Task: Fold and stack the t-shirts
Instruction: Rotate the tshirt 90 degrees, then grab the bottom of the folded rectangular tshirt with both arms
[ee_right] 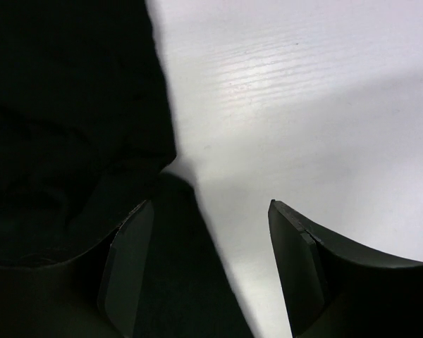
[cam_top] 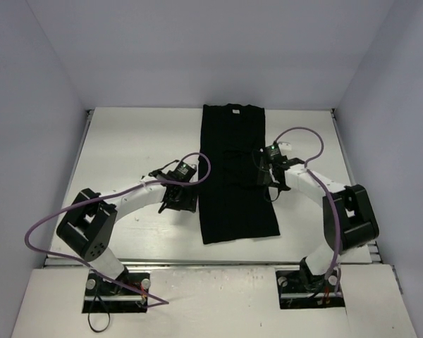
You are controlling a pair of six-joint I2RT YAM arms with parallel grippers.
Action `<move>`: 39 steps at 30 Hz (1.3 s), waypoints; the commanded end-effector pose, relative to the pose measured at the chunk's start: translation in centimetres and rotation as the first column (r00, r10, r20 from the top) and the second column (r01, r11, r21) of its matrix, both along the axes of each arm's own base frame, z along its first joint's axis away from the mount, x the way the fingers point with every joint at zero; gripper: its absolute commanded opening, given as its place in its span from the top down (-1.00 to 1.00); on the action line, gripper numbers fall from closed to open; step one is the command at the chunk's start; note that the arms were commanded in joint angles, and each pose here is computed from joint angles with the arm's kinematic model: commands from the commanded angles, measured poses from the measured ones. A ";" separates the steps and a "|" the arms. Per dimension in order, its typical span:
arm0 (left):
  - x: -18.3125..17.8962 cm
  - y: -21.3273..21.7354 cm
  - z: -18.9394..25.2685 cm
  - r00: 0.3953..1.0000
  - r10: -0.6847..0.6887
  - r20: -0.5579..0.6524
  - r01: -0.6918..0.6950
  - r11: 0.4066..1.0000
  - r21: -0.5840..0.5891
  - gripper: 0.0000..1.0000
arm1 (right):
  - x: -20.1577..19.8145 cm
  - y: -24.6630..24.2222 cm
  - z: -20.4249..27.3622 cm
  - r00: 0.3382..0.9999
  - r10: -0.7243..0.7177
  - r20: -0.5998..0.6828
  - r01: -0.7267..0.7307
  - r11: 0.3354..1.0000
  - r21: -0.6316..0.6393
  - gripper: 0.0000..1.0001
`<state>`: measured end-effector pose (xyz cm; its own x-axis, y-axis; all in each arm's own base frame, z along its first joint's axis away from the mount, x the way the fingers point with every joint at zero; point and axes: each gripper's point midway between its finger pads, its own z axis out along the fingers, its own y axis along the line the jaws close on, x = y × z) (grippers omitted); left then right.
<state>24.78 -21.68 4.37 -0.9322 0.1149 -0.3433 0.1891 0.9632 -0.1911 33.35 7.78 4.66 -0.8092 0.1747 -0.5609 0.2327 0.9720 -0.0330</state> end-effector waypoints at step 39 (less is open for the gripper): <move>-10.1 -3.9 -3.7 0.993 0.058 -0.104 -0.056 0.998 0.016 0.25 | -16.0 -0.4 -2.2 0.972 -0.191 -0.139 0.213 0.963 0.166 -0.32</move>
<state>15.86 -27.50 2.55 -0.9554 0.0515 -0.2909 0.1349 0.9521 -0.2746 17.38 7.93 2.75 -0.8111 0.4271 -0.3996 0.4053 0.9030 0.1425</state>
